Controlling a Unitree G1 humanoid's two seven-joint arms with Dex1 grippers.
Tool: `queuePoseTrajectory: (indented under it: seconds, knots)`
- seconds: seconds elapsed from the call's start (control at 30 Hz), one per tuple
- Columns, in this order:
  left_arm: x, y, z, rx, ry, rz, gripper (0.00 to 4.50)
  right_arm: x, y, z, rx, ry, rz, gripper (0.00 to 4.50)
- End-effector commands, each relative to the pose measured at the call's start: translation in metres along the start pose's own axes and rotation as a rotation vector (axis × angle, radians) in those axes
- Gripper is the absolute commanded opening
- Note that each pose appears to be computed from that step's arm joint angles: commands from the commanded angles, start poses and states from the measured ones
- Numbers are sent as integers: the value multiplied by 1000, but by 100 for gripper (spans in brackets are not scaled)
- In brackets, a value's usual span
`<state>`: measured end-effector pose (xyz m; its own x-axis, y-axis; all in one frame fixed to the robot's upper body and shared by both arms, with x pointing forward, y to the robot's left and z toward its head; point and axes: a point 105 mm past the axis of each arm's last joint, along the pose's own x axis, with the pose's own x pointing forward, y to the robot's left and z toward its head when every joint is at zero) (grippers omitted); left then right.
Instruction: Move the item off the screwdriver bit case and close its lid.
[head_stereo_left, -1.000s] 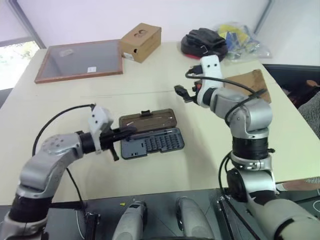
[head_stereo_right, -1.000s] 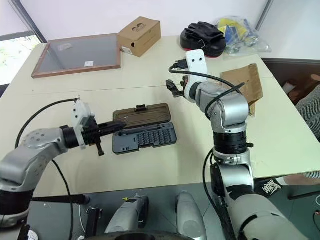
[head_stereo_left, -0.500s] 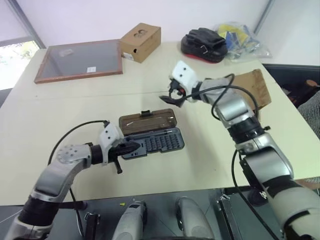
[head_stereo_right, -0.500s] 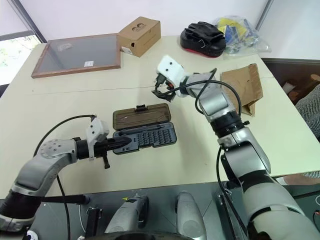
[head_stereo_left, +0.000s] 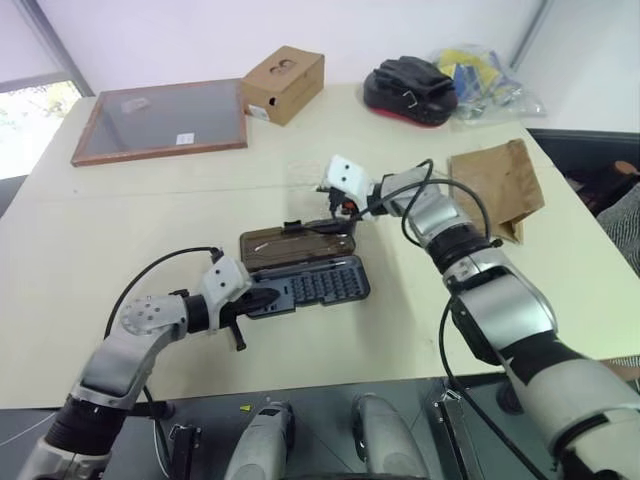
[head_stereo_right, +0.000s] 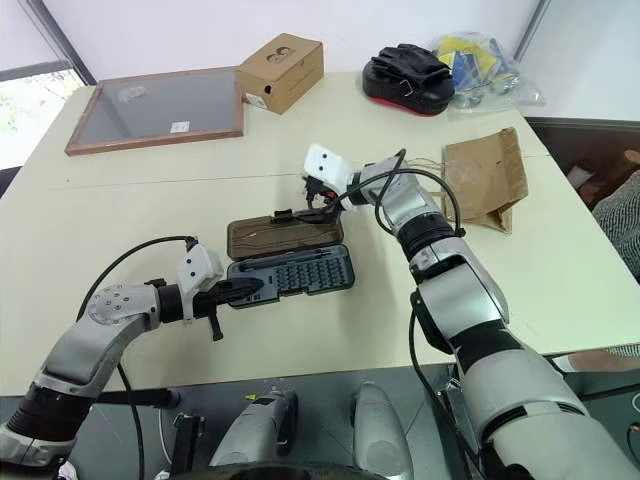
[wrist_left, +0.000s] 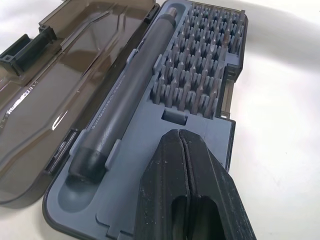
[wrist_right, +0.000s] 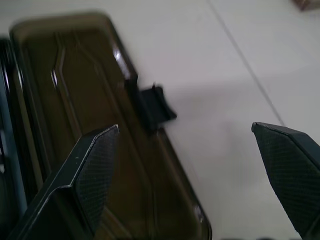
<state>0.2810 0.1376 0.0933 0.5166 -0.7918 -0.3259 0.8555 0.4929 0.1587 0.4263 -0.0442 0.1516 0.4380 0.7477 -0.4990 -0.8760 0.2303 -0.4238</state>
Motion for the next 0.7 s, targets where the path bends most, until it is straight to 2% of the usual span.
queuePoseTrajectory:
  seconds: [0.03,0.27,0.47,0.7]
  knots:
    - [-1,2,-6,-6,20,18,0,-2,-7,9,-37,1,-3,444]
    - [-1,2,-5,-2,14,32,0,0,-5,-4,50,18,-5,444]
    - [-3,1,-3,-7,5,56,0,7,-5,2,188,-33,-23,444]
    - [-5,-1,0,-10,1,78,0,14,-3,7,259,-48,-33,444]
